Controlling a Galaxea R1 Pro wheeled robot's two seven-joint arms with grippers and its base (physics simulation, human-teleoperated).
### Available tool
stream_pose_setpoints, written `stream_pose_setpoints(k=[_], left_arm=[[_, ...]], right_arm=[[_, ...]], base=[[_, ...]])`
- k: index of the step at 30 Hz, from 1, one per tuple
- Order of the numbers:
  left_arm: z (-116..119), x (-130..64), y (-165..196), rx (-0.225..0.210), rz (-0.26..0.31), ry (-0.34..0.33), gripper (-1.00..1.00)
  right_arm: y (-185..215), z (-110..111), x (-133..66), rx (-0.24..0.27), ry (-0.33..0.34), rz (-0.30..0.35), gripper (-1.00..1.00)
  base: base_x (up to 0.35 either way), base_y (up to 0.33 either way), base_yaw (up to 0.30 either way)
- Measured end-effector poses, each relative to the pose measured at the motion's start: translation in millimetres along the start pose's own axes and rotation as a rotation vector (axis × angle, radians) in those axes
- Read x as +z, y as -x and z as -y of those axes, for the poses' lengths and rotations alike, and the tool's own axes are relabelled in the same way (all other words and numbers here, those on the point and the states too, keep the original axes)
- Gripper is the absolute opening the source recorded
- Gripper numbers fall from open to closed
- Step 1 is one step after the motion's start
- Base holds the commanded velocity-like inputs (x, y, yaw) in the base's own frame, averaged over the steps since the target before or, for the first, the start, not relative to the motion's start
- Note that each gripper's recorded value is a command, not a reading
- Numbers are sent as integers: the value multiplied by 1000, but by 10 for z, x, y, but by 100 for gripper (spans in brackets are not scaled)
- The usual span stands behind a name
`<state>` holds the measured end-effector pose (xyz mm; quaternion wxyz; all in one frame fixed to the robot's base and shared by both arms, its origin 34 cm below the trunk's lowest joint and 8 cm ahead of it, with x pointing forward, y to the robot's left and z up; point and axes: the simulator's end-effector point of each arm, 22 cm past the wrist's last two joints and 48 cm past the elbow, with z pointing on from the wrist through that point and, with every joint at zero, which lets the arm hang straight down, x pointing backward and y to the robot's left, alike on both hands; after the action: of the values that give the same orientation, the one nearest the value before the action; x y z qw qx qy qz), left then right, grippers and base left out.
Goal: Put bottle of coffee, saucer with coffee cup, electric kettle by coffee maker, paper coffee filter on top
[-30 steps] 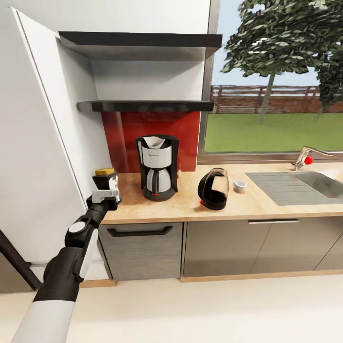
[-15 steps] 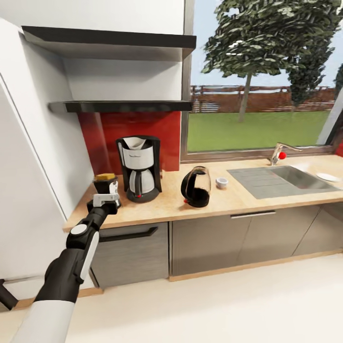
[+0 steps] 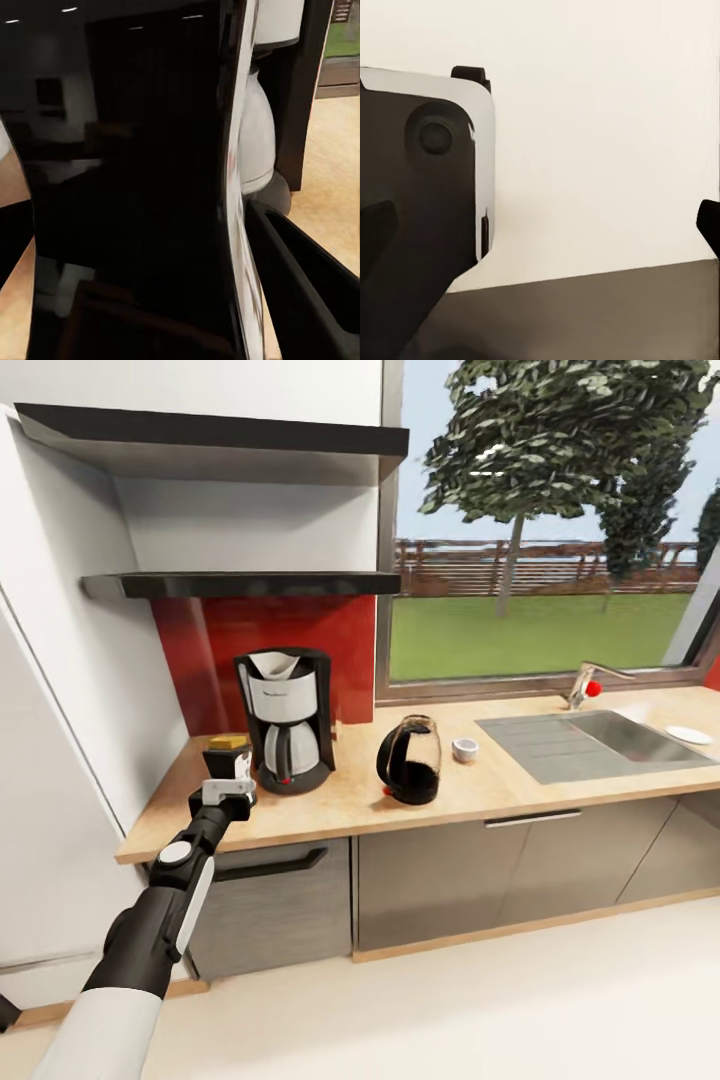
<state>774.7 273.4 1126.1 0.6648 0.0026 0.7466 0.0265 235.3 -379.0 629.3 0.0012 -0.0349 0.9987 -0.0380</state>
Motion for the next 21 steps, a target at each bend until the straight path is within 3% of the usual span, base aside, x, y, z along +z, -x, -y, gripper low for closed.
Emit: stream_pose_setpoints(k=[4,21], left_arm=[[-21,4,-5,0,1,4,-100],[-369,-30,-87,11,-9,67,-100]], right_arm=[[-3,-6,2,-23,-2,-3,100],[8,-26,3,-23,2,0,100]], base=[[66,0,0],[3,0,0]])
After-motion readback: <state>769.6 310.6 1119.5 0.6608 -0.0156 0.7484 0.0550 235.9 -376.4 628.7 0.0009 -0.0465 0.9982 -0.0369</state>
